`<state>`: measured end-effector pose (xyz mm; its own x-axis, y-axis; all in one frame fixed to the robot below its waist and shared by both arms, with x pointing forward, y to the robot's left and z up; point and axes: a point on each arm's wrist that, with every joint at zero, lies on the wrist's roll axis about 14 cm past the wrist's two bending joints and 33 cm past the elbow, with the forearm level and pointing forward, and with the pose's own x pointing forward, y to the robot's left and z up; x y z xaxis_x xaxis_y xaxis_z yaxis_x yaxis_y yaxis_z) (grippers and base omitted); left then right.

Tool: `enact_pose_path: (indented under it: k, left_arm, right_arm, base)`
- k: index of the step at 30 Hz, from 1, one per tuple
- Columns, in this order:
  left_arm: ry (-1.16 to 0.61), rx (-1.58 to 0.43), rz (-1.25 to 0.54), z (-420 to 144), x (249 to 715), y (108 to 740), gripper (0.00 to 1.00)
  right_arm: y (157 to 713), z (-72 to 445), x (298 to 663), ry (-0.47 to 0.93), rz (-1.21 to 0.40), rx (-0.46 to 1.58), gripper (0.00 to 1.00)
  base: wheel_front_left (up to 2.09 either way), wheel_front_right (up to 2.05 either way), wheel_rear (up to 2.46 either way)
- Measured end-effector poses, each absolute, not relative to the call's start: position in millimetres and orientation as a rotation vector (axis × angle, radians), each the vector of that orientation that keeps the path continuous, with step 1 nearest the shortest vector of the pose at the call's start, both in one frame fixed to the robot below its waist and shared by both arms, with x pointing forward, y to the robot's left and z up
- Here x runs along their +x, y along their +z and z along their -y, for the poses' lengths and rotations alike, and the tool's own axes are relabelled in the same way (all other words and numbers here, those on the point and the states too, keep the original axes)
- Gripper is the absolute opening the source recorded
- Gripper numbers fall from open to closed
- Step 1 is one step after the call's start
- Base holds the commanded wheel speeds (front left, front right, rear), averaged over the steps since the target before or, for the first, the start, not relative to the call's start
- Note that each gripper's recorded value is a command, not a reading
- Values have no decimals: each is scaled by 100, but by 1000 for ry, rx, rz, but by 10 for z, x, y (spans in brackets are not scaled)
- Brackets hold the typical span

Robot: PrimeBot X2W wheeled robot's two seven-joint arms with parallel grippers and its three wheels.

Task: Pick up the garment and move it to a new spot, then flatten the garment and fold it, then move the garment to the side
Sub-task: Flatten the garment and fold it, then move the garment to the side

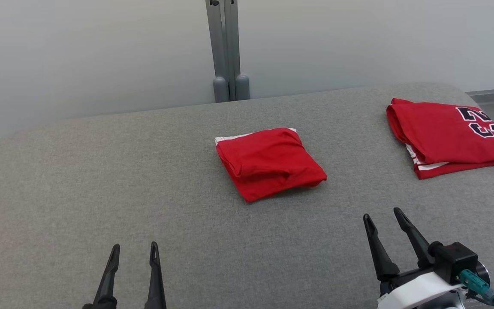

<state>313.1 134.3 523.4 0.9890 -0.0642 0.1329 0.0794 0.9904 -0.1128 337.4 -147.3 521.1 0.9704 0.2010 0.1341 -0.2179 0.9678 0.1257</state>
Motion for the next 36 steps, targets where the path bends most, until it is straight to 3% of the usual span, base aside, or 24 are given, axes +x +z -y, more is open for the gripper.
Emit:
enact_pose_path:
  k: [21,30,36]
  left_arm:
    - [-79,-116,119,-1306,3128,5201,100]
    - [-72,-124,96,-1308,3175,5139,100]
    - [-94,-130,103,-1239,3378,5174,100]
  right_arm:
    - [5098,1291,3431,271,78,152,100]
    - [5116,1187,3772,320,69,156,100]
    - [5159,1284,4278,291,66,221,100]
  base:
    - [0,0,0]
    - [0,0,0]
    - [0,0,0]
